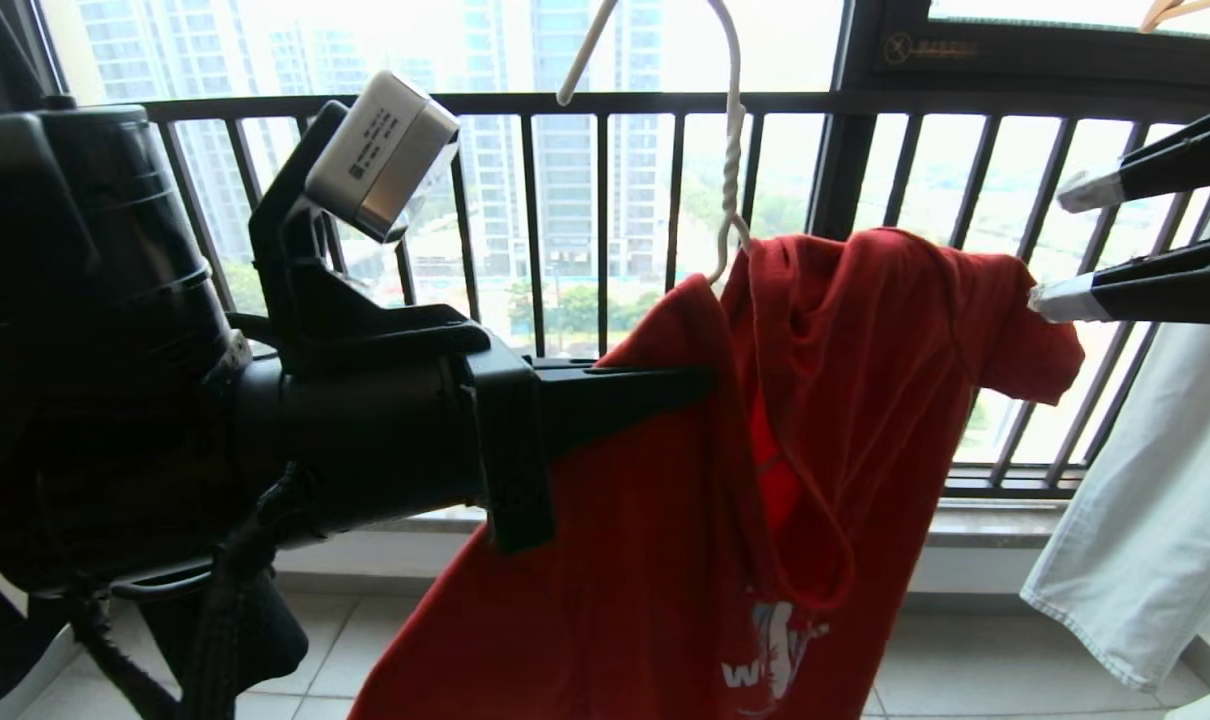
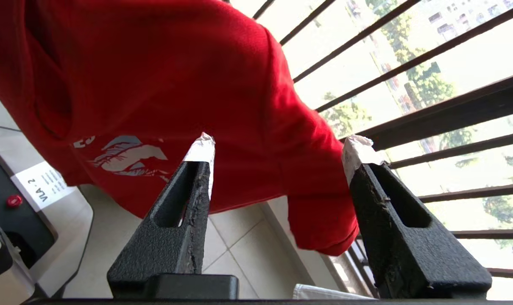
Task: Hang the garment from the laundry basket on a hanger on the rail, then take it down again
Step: Hang the clothes rack on the clothesline
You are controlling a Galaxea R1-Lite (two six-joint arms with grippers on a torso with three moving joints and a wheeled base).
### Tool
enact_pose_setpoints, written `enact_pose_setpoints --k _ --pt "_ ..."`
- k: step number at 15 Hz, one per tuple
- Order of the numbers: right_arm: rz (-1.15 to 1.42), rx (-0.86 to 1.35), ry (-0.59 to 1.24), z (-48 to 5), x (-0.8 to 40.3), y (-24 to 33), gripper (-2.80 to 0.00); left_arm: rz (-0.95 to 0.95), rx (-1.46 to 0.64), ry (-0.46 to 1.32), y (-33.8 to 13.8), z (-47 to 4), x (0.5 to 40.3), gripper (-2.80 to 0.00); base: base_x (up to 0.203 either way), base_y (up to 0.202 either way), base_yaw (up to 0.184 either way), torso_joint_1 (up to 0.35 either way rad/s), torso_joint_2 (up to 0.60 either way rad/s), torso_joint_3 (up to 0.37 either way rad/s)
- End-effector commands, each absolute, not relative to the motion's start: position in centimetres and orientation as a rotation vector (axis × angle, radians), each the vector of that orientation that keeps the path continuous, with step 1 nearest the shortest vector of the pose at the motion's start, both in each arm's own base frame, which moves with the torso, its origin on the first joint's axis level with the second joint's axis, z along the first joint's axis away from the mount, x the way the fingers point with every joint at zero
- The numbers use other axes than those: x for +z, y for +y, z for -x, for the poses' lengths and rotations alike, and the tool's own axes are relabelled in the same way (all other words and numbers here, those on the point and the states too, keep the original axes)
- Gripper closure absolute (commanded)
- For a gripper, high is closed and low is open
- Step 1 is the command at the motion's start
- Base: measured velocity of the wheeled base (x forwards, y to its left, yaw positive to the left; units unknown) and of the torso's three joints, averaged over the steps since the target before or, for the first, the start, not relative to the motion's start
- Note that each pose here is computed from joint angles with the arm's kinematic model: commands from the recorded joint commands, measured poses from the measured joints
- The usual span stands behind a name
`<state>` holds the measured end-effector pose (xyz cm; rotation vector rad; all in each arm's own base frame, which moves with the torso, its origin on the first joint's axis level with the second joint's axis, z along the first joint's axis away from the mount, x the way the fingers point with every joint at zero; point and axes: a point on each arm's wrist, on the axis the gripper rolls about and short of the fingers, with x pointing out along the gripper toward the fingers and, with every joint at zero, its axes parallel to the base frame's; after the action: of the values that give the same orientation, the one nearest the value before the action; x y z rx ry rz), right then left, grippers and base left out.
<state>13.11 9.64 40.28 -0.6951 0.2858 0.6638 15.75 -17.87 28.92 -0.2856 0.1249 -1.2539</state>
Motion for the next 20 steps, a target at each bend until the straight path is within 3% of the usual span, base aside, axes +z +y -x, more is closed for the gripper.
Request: enact_pose_setpoints --k 1,15,20 --pt "0.72 0.727 0.295 -14.1 39.9 10.3 -2.8 0.284 -1.276 0.132 -17.1 -15.0 29.4 0.0 0.0 0.0 0.0 0.0 0.0 0.0" --pt "0.744 1.006 0.272 -14.4 39.0 11.0 -2.8 0.278 -1.303 0.137 -17.0 -14.2 29.3 0.0 0.0 0.0 0.0 0.0 0.0 0.0" --pt "0.753 1.088 0.351 -12.8 38.4 10.2 -2.8 0.259 -1.478 0.146 -16.1 -12.8 29.0 0.0 0.0 0.0 0.0 0.0 0.0 0.0"
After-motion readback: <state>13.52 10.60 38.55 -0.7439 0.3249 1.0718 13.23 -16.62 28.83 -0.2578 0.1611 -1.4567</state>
